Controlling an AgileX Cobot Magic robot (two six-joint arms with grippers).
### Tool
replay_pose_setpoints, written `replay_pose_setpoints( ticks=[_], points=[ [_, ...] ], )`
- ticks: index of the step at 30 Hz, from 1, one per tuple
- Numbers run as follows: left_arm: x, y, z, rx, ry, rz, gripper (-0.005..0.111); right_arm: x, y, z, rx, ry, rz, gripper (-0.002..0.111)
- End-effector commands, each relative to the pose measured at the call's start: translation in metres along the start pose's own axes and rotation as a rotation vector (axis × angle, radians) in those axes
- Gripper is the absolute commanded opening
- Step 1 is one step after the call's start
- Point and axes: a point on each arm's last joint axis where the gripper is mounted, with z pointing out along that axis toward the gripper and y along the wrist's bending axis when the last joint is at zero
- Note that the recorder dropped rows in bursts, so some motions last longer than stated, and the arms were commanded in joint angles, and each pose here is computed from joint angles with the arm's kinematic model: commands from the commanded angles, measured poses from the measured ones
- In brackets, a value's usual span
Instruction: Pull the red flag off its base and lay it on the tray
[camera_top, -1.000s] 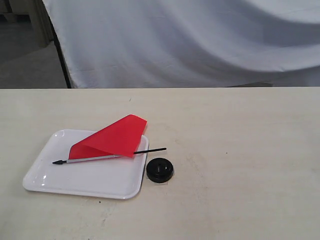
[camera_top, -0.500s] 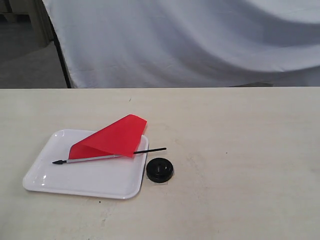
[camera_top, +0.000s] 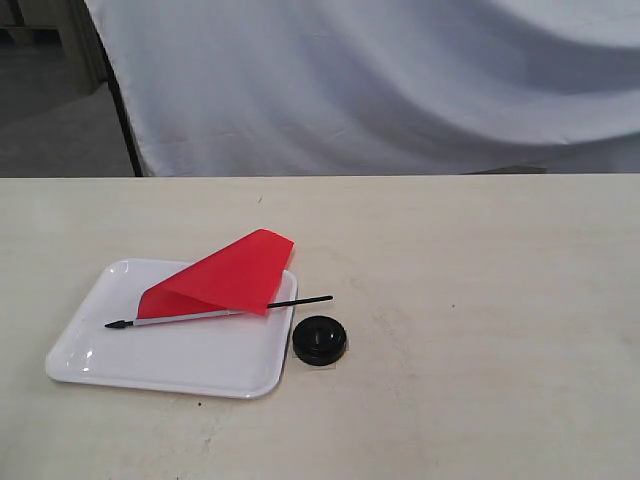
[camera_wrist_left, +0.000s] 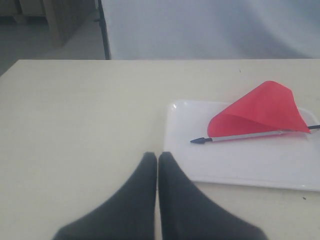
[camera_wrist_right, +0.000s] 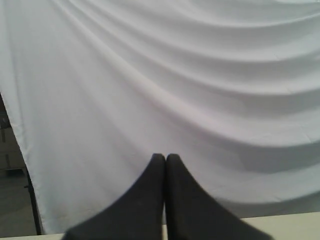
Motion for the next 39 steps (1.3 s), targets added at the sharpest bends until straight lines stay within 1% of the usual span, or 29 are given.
replay_pose_setpoints(
  ticks=[1, 3, 7, 11, 14, 20, 28, 33, 39],
  points=[
    [0.000, 0.000, 0.000, 0.004, -0.003, -0.006, 0.001, 0.005, 0.000, -0.001, 0.000, 0.053, 0.020, 0.000],
    [0.000, 0.000, 0.000, 0.004, -0.003, -0.006, 0.001, 0.018, -0.002, 0.000, 0.008, 0.126, 0.011, 0.000],
    [0.000, 0.000, 0.000, 0.004, -0.003, -0.006, 0.001, 0.061, -0.009, 0.004, 0.029, 0.248, -0.006, 0.000],
    [0.000, 0.000, 0.000, 0.004, -0.003, -0.006, 0.001, 0.095, -0.014, 0.004, 0.042, 0.310, -0.005, 0.000],
    [0.000, 0.000, 0.000, 0.004, -0.003, -0.006, 0.001, 0.112, -0.017, 0.003, 0.049, 0.324, 0.008, 0.000],
    [0.000, 0.000, 0.000, 0.004, -0.003, -0.006, 0.001, 0.118, -0.018, 0.002, 0.053, 0.367, 0.008, 0.000],
    [0.000, 0.000, 0.000, 0.004, -0.003, -0.006, 0.001, 0.117, -0.018, 0.002, 0.052, 0.356, 0.003, 0.000],
    [0.000, 0.000, 0.000, 0.004, -0.003, -0.006, 0.001, 0.118, -0.018, 0.002, 0.050, 0.367, -0.017, 0.000],
    [0.000, 0.000, 0.000, 0.004, -0.003, -0.006, 0.001, 0.122, -0.018, 0.001, 0.055, 0.409, -0.001, 0.000]
  ],
)
